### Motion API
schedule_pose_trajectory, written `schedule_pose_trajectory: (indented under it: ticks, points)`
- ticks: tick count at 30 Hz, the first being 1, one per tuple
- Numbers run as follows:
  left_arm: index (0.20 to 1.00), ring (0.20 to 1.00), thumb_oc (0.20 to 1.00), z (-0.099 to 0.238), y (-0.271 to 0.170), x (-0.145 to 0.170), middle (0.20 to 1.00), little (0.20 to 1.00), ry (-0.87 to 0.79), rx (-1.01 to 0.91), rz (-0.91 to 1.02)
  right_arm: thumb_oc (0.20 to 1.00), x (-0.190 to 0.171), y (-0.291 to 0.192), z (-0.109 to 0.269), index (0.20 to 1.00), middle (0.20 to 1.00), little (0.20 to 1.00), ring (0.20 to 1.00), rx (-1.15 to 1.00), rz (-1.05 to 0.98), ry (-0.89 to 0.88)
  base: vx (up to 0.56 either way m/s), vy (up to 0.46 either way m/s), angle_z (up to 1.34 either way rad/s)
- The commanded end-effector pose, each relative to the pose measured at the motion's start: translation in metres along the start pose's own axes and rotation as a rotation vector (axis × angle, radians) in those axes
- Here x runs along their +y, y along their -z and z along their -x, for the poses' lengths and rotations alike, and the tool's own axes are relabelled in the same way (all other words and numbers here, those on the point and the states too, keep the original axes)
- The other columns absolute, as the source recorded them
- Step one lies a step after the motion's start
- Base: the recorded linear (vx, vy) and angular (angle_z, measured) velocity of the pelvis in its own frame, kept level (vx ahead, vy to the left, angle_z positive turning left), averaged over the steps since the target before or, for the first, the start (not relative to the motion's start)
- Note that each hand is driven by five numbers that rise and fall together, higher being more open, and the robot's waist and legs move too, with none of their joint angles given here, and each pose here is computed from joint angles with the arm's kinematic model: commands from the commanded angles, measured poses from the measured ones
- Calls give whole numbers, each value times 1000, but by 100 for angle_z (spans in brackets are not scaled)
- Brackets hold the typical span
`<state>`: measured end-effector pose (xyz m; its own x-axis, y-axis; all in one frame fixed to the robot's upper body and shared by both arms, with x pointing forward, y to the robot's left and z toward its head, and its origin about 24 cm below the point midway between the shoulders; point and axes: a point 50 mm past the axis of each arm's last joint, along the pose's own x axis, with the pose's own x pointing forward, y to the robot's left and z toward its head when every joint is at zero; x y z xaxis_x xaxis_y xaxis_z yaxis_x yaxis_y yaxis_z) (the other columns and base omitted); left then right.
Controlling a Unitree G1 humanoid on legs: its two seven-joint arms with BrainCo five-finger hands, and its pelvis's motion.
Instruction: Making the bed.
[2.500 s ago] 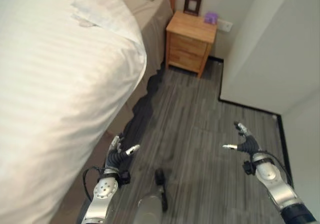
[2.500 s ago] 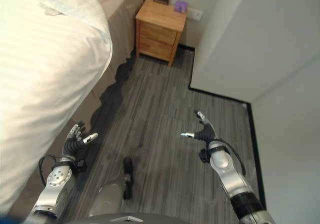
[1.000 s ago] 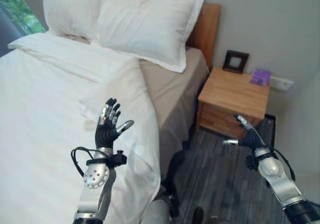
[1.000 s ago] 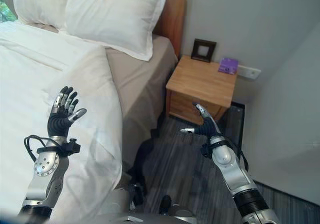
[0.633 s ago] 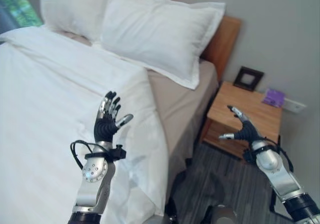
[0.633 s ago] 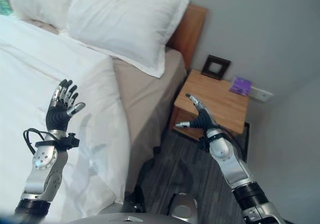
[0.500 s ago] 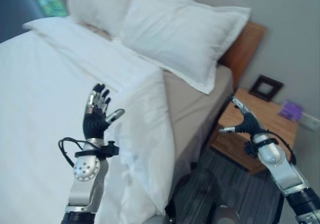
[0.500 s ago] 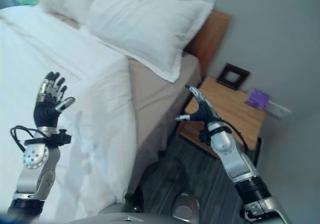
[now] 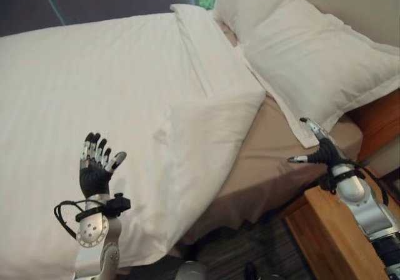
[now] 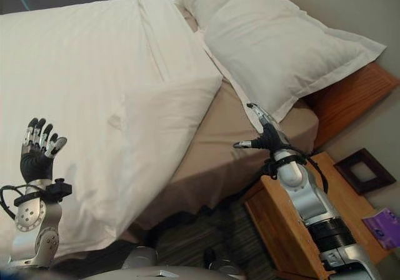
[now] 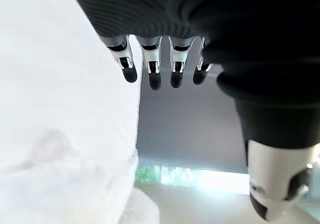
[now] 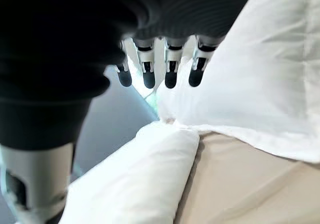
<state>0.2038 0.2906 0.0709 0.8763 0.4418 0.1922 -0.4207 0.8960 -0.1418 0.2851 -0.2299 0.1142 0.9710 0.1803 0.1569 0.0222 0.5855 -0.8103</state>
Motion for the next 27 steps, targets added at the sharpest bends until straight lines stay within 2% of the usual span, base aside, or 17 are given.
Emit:
schedule_pose_trajectory:
  ticks: [1, 10, 14, 16, 22, 25, 26, 27]
  points:
    - [1000, 1000, 1000, -21, -37, 0, 1000, 1000, 19, -172, 55, 1000, -31, -18, -18, 1000, 1000, 1000, 1000, -90, 85, 101, -216, -230, 127]
    - [1000, 1000, 1000, -12, -28, 1, 1000, 1000, 74, -104, -39, 1000, -59, -2, -6, 1000, 1000, 1000, 1000, -4, 174, 216, -97, -46, 103]
    - [1000, 1000, 1000, -18, -31, -5, 1000, 1000, 121, -106, -72, 1000, -55, 9, 0, 1000, 1000, 1000, 1000, 46, 163, 220, 22, 113, 75]
    - [1000, 1000, 1000, -28, -40, -12, 1000, 1000, 147, -152, -100, 1000, -58, 2, -15, 1000, 1000, 1000, 1000, 27, 170, 242, -40, 139, 25]
    - [1000, 1000, 1000, -39, -34, -18, 1000, 1000, 177, -120, -91, 1000, -55, -3, -43, 1000, 1000, 1000, 1000, 27, 161, 235, 113, -60, 16]
    - [1000, 1000, 1000, -41, -30, -11, 1000, 1000, 164, -90, -116, 1000, -52, -2, -50, 1000, 1000, 1000, 1000, 50, 165, 224, 147, -175, 41]
    - [1000, 1000, 1000, -42, -23, 1, 1000, 1000, 117, -53, -150, 1000, -61, -14, -68, 1000, 1000, 1000, 1000, 18, 211, 237, 131, -163, 83]
    - [1000, 1000, 1000, -42, -23, 1, 1000, 1000, 115, -54, -149, 1000, -61, -15, -69, 1000, 1000, 1000, 1000, 16, 212, 237, 171, -210, 55]
